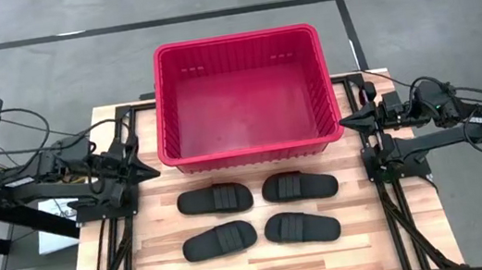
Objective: Pick and place slides into bin
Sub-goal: Put the black slide into the red bin
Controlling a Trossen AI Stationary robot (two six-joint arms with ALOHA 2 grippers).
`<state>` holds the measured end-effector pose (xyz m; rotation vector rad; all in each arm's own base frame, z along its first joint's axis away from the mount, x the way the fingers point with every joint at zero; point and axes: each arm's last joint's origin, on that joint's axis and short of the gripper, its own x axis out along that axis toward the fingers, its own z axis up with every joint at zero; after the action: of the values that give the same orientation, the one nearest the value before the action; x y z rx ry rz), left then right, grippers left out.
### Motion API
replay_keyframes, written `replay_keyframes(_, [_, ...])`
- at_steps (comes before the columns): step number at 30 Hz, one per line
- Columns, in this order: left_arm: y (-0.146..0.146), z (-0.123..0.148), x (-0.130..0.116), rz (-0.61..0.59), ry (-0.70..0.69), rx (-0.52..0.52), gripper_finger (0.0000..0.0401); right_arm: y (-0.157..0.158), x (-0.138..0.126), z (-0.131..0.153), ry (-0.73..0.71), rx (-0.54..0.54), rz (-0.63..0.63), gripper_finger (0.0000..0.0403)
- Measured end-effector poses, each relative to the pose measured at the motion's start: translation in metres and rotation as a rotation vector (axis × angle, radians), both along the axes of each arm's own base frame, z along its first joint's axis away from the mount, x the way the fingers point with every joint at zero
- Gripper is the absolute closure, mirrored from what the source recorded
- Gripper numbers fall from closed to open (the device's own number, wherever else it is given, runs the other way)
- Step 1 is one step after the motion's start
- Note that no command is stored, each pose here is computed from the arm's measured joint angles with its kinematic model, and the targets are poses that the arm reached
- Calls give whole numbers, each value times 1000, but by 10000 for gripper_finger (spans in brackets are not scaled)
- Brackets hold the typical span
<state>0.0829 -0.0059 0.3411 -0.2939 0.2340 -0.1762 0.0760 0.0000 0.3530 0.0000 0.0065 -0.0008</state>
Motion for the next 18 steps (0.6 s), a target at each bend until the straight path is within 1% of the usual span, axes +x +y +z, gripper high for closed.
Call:
replay_keyframes(2, [-2, 1, 2, -55, -2, -36, 401, 0, 0, 0, 0, 0, 0, 403])
replay_keyframes(8, [-7, 2, 10, -242, 15, -101, 401, 0, 0, 0, 0, 0, 0, 403])
replay_keyframes(12, [-12, 2, 20, -348, 69, -178, 401, 0, 0, 0, 0, 0, 0, 403])
replay_keyframes(18, [-22, 4, 23, -433, 174, -147, 401, 0, 0, 0, 0, 0, 0, 403])
